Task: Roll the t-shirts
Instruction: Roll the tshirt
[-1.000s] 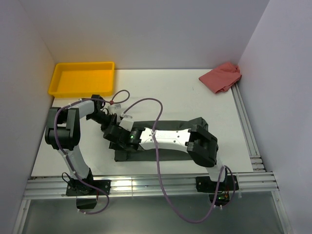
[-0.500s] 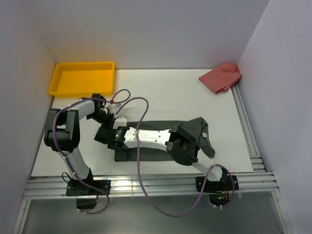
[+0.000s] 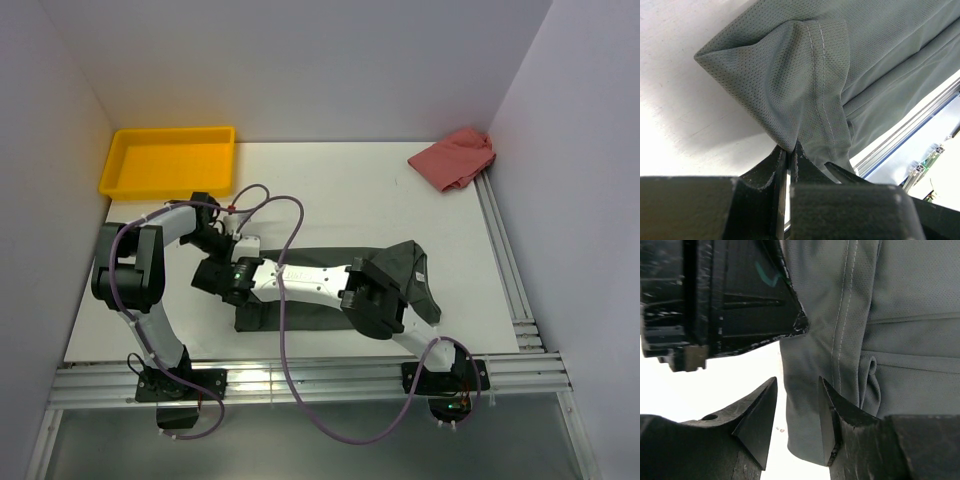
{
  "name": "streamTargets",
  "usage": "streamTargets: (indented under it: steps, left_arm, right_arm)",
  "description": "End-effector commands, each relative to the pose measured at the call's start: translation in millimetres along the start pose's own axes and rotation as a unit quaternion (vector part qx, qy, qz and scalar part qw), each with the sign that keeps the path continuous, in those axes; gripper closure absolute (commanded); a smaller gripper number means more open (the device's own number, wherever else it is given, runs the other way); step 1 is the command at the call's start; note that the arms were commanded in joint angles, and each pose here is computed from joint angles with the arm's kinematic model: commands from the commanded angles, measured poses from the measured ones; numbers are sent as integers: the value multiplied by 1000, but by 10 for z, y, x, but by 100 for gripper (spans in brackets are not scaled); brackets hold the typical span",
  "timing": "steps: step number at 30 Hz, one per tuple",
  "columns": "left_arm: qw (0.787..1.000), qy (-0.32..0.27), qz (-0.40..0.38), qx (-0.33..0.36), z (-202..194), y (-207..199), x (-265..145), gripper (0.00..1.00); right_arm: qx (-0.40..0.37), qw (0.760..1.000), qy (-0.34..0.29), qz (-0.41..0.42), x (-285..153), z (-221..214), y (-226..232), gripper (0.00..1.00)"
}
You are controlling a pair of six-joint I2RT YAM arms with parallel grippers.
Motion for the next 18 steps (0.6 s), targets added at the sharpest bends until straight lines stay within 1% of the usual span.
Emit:
streamTargets:
  steps: [1,11,18]
  left_arm:
    - [1000,-19,5,17,84,-88,-110,99]
    - [1000,-14,7,21,91,-94,-93,99]
    - [1000,-12,10,23,94,-96,-76,99]
  right_arm:
    - [2,1000,-23,-3,18,132,56,54]
    - [-18,999,-10,-43,164,28,-69,54]
    - [-30,998,-4,-55,171,-4,-116,53]
Point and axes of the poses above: each gripper's point midway between its finger pads, its own x axis out along the fingers, its own y axis along the line the jaws close on, z = x × y, the point moved 1 cm from there along -x, back along the fingers, and after that the axes turned 2 degrees about -x, right-handed, at the moved point
